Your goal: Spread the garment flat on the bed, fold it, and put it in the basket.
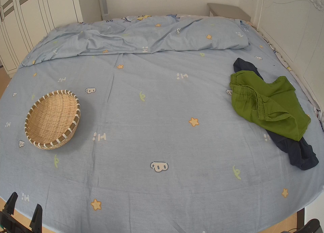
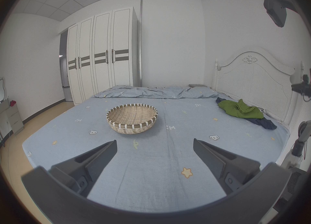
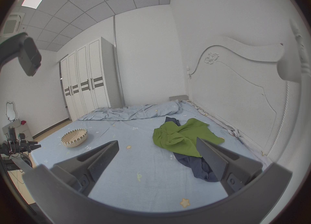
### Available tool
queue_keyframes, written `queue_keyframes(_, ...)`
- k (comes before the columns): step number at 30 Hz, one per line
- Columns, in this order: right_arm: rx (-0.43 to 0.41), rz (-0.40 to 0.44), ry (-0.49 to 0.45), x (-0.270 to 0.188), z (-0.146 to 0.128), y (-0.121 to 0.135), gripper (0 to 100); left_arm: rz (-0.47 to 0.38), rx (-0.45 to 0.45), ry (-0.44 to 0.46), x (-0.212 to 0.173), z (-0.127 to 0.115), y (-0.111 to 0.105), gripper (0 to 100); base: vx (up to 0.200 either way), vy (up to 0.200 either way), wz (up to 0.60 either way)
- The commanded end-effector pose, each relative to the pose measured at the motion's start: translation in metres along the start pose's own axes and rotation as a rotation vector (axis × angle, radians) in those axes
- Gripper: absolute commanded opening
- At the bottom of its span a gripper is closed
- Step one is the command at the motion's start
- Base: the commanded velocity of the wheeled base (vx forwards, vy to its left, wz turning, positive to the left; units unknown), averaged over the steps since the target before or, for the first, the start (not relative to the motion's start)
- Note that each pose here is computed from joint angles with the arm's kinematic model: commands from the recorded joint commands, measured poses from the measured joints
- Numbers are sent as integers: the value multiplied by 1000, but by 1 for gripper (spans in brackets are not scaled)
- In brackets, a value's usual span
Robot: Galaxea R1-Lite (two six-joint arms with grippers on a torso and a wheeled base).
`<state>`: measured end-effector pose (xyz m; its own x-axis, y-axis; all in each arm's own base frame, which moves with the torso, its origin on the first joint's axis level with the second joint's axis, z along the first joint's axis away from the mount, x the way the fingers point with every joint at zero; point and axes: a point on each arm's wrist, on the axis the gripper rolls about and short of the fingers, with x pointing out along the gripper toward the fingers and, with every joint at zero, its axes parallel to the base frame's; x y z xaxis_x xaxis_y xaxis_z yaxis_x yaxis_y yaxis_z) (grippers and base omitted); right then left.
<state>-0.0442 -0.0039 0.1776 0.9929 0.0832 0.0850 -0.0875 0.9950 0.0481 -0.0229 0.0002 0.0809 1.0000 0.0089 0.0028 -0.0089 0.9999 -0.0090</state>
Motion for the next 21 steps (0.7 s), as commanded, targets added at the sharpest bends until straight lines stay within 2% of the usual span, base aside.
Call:
queue_keyframes(1,-90,116,354,83,47,7,100,0,0,1,0,-5,0,100,0,0,0)
queue_keyframes(3,-109,92,441,126,46,12,100,0,0,1,0,-5,0,100,0,0,0)
queue_keyframes(8,-159,8,527,192,54,18,100,0,0,1,0,-5,0,100,0,0,0)
queue_keyframes(10,-168,-35,597,238,50,17,100,0,0,1,0,-5,0,100,0,0,0)
queue_keyframes(13,-173,-35,649,276,41,20,100,0,0,1,0,-5,0,100,0,0,0)
queue_keyframes(14,-179,-30,682,301,32,23,100,0,0,1,0,-5,0,100,0,0,0)
queue_keyframes(19,-181,-51,698,354,20,27,100,0,0,1,0,-5,0,100,0,0,0)
queue_keyframes(21,-202,-105,685,383,11,27,100,0,0,1,0,-5,0,100,0,0,0)
